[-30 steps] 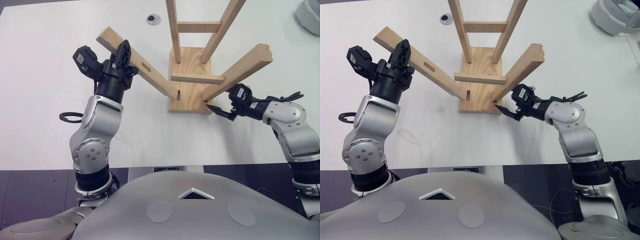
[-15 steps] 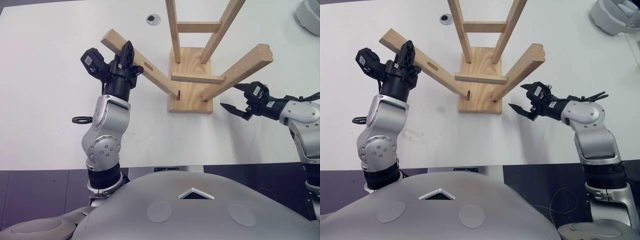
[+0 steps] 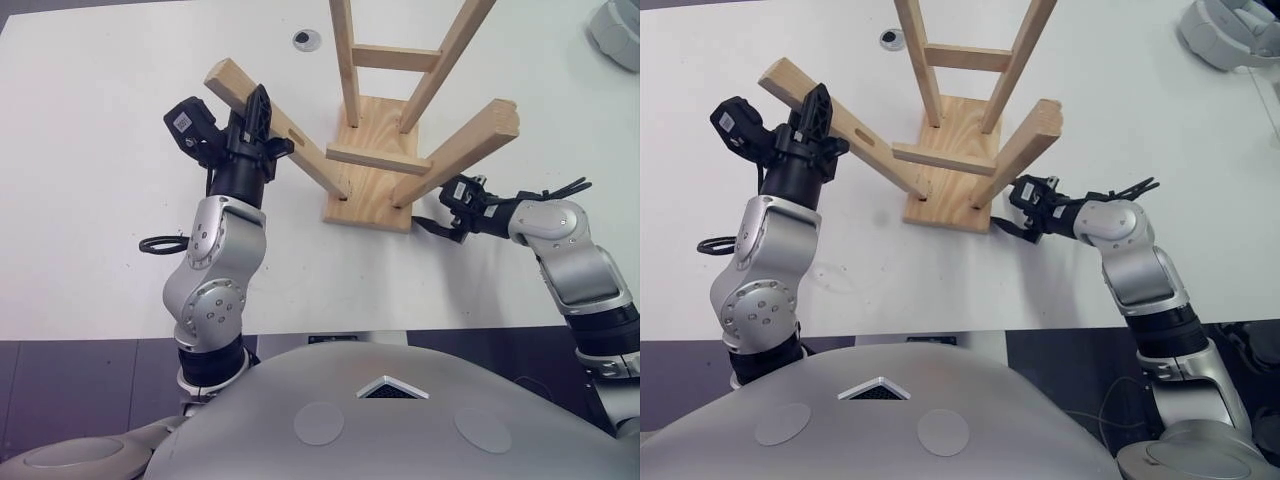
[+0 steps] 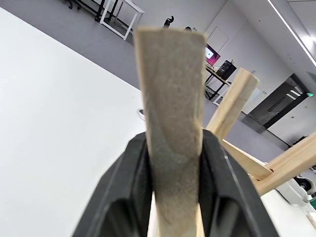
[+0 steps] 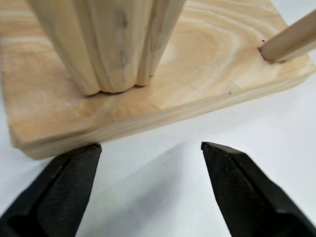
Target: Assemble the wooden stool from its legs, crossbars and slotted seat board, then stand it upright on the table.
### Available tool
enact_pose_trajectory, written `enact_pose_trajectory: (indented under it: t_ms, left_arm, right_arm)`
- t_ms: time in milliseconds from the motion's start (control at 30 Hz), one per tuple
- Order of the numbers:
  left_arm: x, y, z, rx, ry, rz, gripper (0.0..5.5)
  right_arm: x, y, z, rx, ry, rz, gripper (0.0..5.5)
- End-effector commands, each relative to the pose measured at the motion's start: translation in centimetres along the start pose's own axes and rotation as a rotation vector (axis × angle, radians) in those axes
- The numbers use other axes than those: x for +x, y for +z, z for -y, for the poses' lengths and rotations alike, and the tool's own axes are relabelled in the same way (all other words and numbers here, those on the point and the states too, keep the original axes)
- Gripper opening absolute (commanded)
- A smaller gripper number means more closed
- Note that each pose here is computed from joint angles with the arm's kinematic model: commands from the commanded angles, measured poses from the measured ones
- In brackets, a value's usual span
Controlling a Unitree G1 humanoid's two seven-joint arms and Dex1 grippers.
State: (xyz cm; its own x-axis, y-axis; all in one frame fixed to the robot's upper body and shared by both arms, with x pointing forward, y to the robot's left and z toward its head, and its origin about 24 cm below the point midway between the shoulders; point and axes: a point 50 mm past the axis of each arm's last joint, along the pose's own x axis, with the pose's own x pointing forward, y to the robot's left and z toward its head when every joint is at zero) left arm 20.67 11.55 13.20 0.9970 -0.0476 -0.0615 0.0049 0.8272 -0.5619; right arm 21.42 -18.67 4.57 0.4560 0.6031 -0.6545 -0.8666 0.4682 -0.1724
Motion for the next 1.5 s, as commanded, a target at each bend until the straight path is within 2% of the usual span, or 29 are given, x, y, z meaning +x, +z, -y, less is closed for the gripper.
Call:
enact_pose_trajectory:
  t_ms: [33, 467, 967, 1200, 1300, 1367, 1500]
  left_arm:
    - [-0.1, -1.1, 0.4, 0.083, 0.0, -0.051, 1.03]
    - [-2.2, -2.1, 2.4, 0.269, -0.146, -0.062, 1.03]
    - [-1.3, -3.6, 4.3, 0.537, -0.186, -0.082, 1.03]
    - [-1.5, -4.3, 2.2, 0.57, -0.072, -0.137, 1.03]
    - [-1.6, -4.3, 1.2, 0.532, 0.002, -0.141, 1.04]
    - [-1.3, -4.5, 1.3, 0.517, 0.006, -0.135, 1.04]
    - [-0.8, -5.0, 1.3, 0.505, 0.068, -0.099, 1.04]
  right_arm:
    - [0.3, 1.7, -0.4, 0.003, 0.032, 0.074, 3.8]
    - [-0.9, 1.6, 0.7, 0.049, -0.024, 0.06, 3.8]
    - [-0.4, 2.8, 0.6, 0.023, -0.019, 0.062, 3.8]
    - [-1.2, 3.5, 0.7, -0.054, -0.027, 0.056, 3.8]
    - [-3.1, 5.3, 2.4, -0.097, -0.172, 0.166, 3.8]
    - [-6.4, 8.1, 3.3, -0.077, -0.294, 0.331, 3.8]
    - [-12.8, 12.7, 7.8, -0.091, -0.605, 0.543, 3.8]
